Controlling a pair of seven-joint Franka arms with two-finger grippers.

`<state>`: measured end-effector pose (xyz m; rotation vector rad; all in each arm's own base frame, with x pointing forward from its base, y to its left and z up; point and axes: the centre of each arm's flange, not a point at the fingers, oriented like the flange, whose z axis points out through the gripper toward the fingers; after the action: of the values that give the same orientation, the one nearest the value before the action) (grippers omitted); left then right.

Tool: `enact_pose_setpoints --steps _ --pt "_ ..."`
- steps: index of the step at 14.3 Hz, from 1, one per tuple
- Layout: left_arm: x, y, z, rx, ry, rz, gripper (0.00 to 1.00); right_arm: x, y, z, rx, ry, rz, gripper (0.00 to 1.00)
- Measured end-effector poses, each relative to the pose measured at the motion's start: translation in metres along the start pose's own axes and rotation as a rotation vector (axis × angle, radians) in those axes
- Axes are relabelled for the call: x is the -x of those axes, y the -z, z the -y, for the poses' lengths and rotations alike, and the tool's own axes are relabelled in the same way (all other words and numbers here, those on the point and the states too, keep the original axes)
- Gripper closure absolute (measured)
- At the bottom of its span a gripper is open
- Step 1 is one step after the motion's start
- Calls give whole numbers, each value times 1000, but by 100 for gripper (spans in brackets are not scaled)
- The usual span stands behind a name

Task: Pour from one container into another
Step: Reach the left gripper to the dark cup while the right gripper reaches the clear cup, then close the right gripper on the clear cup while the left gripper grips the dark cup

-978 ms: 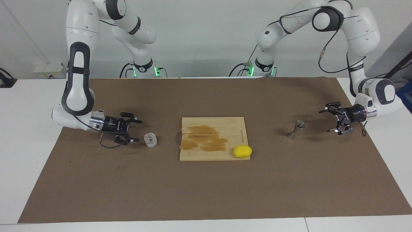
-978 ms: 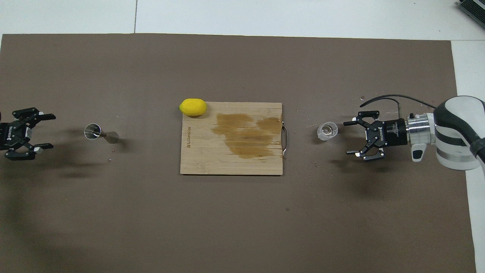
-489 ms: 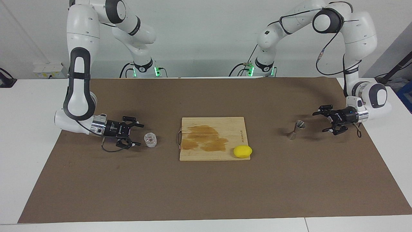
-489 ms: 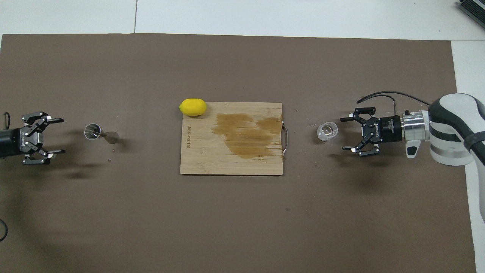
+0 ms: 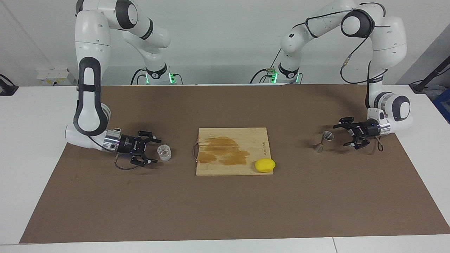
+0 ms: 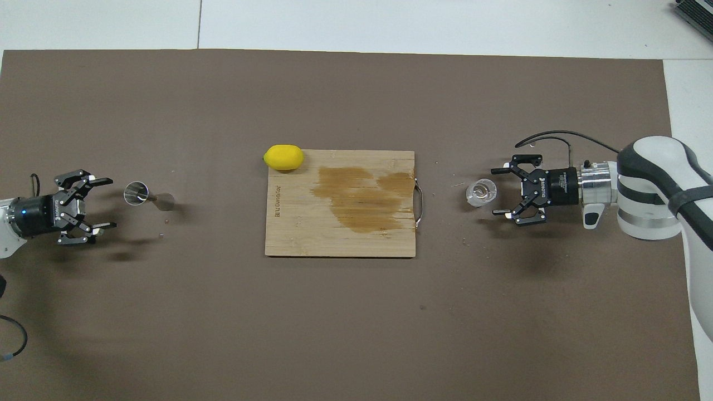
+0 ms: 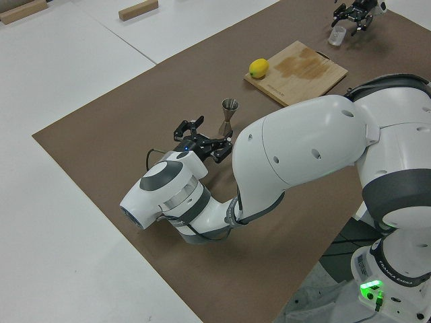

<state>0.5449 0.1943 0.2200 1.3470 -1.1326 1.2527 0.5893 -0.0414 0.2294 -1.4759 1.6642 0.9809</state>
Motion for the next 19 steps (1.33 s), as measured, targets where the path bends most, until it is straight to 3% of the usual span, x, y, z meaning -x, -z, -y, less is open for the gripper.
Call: enact_pose_setpoints --steps 19 --pt "7 -52 6 12 -20 -38 0 -1 -27 -2 37 21 18 4"
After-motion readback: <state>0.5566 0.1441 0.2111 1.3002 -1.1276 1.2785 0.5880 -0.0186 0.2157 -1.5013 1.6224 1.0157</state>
